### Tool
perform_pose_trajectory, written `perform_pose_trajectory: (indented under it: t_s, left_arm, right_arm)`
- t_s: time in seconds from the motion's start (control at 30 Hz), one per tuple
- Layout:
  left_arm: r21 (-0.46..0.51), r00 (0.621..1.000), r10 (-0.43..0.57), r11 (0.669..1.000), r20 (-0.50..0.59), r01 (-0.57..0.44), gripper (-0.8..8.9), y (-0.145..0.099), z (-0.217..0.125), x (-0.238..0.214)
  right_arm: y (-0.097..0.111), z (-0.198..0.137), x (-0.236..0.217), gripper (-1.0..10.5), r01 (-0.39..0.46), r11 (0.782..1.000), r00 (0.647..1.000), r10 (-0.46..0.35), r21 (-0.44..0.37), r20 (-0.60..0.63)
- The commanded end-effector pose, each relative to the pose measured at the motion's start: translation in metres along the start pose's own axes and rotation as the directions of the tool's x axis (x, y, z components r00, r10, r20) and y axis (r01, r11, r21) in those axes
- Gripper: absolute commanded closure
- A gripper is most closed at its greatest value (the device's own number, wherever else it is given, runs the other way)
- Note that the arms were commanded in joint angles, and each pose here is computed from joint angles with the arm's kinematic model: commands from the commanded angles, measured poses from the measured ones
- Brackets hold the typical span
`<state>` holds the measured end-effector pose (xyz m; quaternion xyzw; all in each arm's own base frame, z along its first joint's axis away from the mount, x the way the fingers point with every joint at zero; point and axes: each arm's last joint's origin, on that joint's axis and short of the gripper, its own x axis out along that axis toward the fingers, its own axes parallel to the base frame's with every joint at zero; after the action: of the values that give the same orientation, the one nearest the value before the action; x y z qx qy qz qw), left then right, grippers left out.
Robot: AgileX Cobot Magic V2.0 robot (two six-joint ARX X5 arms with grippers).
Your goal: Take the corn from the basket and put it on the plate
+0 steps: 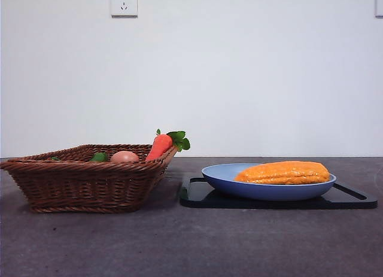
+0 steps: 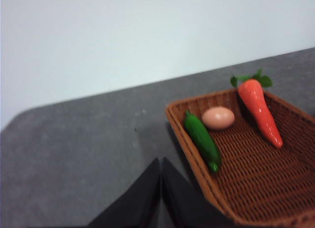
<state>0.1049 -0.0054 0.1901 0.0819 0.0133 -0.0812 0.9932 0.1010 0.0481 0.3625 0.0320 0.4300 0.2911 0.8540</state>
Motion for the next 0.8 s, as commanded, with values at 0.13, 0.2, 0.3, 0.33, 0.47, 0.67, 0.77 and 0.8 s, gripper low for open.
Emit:
perform_pose_trajectory:
  t_s: [0.13,0.2,0.3,0.33,0.47,0.67,0.77,0.8]
  left_arm:
    - [-0.029,1.000,0.006,1.000,-0.013,-0.007,8.07,-0.003,-0.016,-0.003]
    - [-0.033,0.999,0.002,0.999,-0.039,-0.003,8.07,-0.004,-0.021,-0.005]
    - [-0.037,0.998,-0.004,0.999,-0.070,0.001,8.07,-0.005,-0.025,-0.007]
    - [-0.039,0.997,-0.006,0.999,-0.080,0.002,8.07,-0.005,-0.026,-0.008]
    - [-0.048,0.994,-0.012,0.999,-0.113,0.007,8.07,-0.006,-0.032,-0.009]
    - [-0.105,0.990,-0.017,0.994,-0.139,0.003,8.07,-0.008,-0.042,-0.008]
    - [-0.104,0.990,-0.017,0.995,-0.140,0.003,8.07,-0.008,-0.042,-0.008]
    - [-0.104,0.990,-0.018,0.995,-0.139,0.003,8.07,-0.008,-0.042,-0.008]
  right_arm:
    - [0.001,0.003,-0.001,9.4,-0.001,1.000,1.000,0.001,0.004,0.009]
    - [0.001,0.003,-0.001,9.4,-0.001,1.000,1.000,0.001,0.004,0.009]
    - [0.001,0.003,-0.001,9.4,-0.001,1.000,1.000,0.001,0.004,0.009]
    - [0.001,0.003,-0.001,9.5,-0.001,1.000,1.000,0.001,0.004,0.009]
    - [0.001,0.003,-0.001,9.4,-0.001,1.000,1.000,0.001,0.004,0.009]
    - [0.001,0.003,-0.001,9.4,-0.001,1.000,1.000,0.001,0.004,0.009]
    - [0.001,0.003,-0.001,9.4,-0.001,1.000,1.000,0.001,0.004,0.009]
    - [0.001,0.003,-0.001,9.4,-0.001,1.000,1.000,0.001,0.004,0.009]
